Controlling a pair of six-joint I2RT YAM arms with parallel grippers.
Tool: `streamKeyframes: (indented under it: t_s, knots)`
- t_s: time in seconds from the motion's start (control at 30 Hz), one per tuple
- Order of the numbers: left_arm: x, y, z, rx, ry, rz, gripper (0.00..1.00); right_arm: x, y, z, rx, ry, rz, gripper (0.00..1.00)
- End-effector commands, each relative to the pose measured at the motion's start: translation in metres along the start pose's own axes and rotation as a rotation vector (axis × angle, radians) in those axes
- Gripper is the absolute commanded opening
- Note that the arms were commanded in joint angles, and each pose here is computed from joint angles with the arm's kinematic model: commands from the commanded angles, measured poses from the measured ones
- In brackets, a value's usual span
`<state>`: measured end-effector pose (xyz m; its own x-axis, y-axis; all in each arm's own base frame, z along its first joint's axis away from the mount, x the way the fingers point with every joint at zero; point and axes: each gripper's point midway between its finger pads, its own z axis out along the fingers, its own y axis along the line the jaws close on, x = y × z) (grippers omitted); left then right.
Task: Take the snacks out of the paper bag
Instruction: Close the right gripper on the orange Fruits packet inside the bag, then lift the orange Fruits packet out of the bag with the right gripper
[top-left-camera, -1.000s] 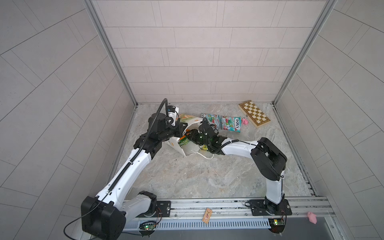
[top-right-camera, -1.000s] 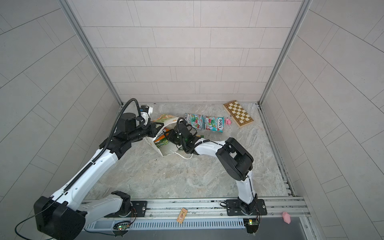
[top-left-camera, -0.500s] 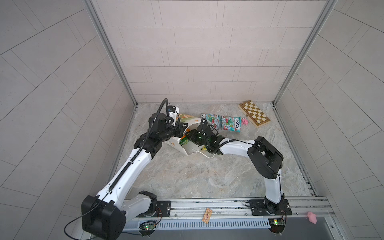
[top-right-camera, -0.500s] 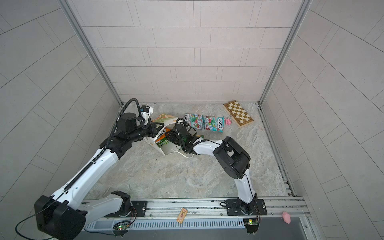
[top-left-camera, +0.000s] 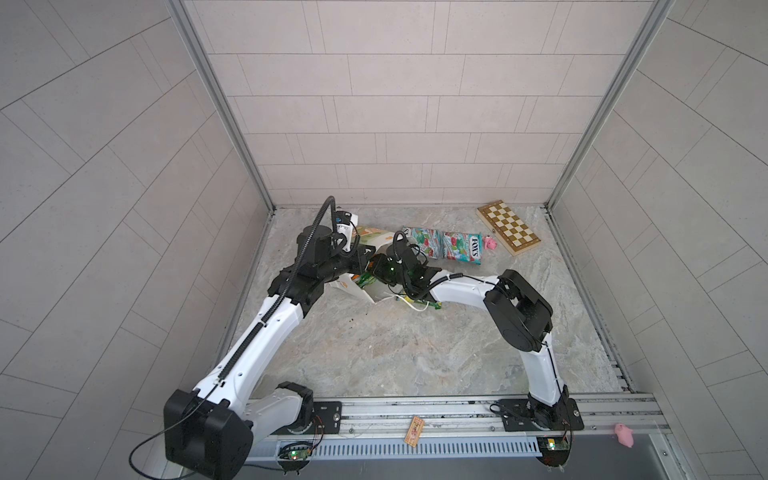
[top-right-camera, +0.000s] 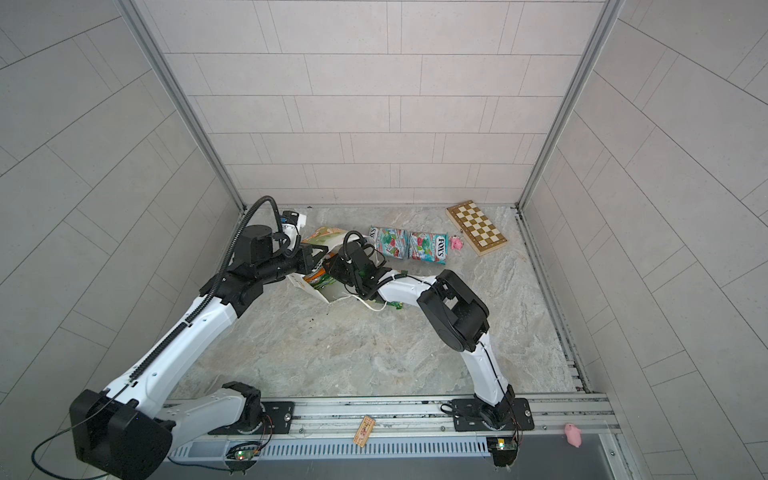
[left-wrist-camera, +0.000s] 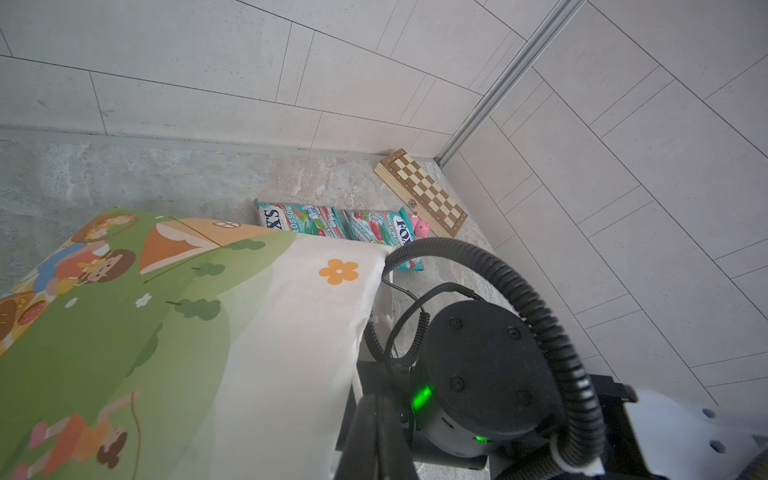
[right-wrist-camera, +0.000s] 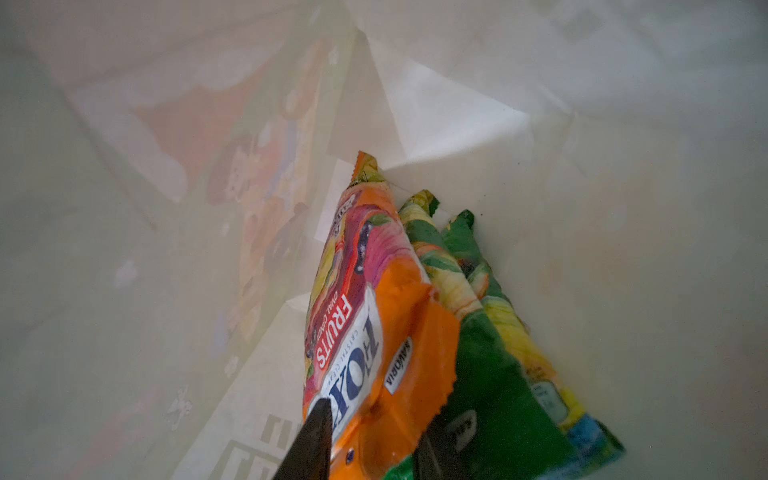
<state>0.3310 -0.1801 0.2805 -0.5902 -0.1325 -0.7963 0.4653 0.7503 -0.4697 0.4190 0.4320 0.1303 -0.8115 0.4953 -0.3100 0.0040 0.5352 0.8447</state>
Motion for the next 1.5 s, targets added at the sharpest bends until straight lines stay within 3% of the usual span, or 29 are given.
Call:
streamKeyframes:
  t_s: [0.0, 0.2, 0.43, 0.9, 1.47]
  knots:
    - [-0.014, -0.013, -0.004, 0.043, -0.032, 0.025, 0.0, 0.002, -0.007, 0.008, 0.026, 0.017, 0.027, 0.34]
    - [-0.013, -0.013, -0.004, 0.039, -0.031, 0.023, 0.0, 0.008, -0.001, 0.02, 0.019, 0.064, -0.026, 0.33]
    - [-0.014, -0.006, -0.005, 0.002, -0.037, 0.021, 0.0, 0.009, -0.002, 0.018, 0.02, 0.064, -0.08, 0.0]
    - [-0.013, 0.025, -0.008, -0.179, -0.042, -0.007, 0.0, 0.005, 0.026, -0.027, -0.036, 0.065, -0.257, 0.0]
    - [-0.013, 0.028, -0.008, -0.196, -0.042, -0.013, 0.0, 0.005, 0.055, -0.09, -0.059, 0.088, -0.463, 0.0]
